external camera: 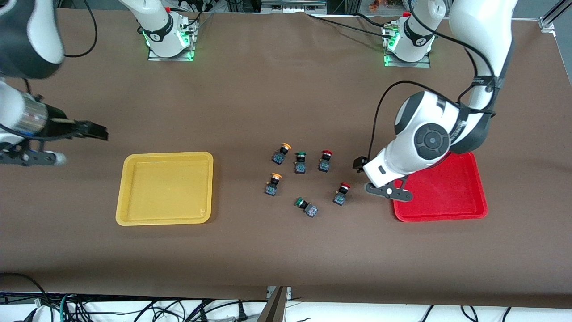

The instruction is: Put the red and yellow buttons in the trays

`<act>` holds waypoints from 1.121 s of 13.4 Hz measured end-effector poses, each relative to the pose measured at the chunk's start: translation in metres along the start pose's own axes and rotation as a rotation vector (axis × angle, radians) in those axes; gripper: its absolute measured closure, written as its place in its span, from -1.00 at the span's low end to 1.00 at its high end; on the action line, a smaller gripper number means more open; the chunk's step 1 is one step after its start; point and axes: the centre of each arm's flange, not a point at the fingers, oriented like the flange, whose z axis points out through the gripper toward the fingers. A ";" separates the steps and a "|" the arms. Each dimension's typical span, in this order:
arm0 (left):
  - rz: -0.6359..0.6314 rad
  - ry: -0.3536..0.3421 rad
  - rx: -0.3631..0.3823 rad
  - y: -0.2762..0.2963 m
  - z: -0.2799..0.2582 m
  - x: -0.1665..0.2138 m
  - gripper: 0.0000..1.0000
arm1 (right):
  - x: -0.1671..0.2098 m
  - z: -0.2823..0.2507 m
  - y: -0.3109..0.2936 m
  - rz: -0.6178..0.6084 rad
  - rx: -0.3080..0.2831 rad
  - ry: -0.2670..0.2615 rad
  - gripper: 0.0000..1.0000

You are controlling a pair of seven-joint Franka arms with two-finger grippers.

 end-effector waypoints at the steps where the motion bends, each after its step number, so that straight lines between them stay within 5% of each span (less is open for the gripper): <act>1: -0.001 0.038 -0.014 0.000 0.014 0.008 -1.00 | 0.010 0.017 -0.026 0.026 -0.005 0.012 -1.00; 7: 0.024 0.154 -0.078 0.029 0.114 0.026 -1.00 | 0.052 0.133 -0.146 0.188 -0.009 0.078 -1.00; 13: 0.023 0.214 -0.106 0.034 0.162 0.024 -1.00 | 0.043 0.220 -0.266 0.340 0.047 0.177 -1.00; 15: 0.024 0.214 -0.104 0.033 0.163 0.025 -0.57 | 0.035 0.232 -0.295 0.366 0.083 0.214 -1.00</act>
